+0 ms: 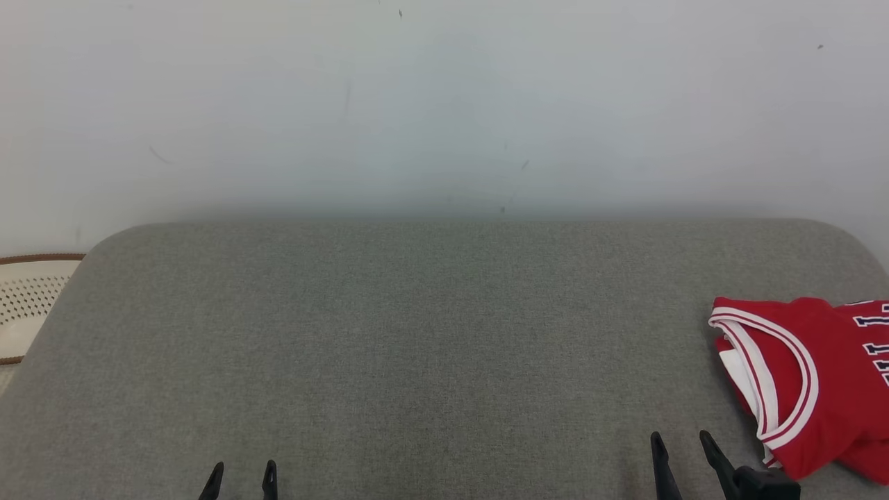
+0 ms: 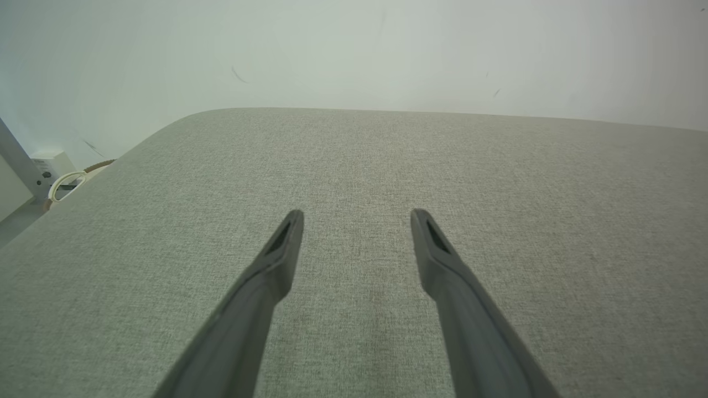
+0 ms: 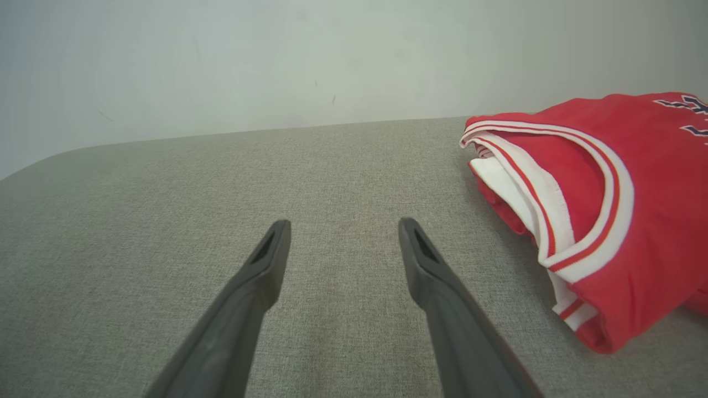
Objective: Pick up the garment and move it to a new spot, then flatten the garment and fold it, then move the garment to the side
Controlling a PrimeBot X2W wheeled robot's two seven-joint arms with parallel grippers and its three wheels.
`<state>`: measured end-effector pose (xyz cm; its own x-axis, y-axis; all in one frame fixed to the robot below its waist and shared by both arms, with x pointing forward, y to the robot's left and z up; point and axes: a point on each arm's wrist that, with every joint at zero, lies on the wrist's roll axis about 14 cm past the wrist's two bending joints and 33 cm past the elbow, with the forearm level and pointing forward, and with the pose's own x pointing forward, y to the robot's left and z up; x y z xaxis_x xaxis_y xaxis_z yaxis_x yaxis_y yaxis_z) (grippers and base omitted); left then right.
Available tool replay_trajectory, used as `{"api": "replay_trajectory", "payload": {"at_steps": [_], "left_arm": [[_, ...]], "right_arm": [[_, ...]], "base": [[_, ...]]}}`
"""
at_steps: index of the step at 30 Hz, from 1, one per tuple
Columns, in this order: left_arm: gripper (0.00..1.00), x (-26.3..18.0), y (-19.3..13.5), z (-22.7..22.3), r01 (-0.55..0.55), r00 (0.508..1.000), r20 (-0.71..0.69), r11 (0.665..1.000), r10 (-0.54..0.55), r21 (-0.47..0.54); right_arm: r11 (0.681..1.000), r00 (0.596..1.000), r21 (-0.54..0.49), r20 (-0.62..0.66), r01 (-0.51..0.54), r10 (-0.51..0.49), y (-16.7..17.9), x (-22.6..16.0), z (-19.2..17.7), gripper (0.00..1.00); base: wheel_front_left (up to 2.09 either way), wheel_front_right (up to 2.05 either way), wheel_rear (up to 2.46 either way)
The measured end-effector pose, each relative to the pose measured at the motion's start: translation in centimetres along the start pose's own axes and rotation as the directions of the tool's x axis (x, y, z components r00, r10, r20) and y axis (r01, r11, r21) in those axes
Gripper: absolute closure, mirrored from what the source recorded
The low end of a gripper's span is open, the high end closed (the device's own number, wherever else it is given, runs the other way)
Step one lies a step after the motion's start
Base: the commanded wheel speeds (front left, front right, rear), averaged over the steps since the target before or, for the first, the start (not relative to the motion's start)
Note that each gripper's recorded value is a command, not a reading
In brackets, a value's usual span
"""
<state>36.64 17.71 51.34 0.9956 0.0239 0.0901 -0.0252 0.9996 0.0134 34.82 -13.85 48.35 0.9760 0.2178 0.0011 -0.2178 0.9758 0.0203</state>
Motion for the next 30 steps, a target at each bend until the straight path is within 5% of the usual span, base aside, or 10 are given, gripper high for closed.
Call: {"api": "replay_trajectory", "payload": {"at_steps": [30], "left_arm": [[0.0, 0.01, -0.71, -0.7, 0.023, 0.999, -0.023, 1.0, -0.023, -0.006]], "right_arm": [[0.999, 1.0, -0.035, 0.016, 0.018, -0.017, -0.78, -0.21, 0.56, 0.0]], "base": [[0.0, 0.0, 0.0]]}}
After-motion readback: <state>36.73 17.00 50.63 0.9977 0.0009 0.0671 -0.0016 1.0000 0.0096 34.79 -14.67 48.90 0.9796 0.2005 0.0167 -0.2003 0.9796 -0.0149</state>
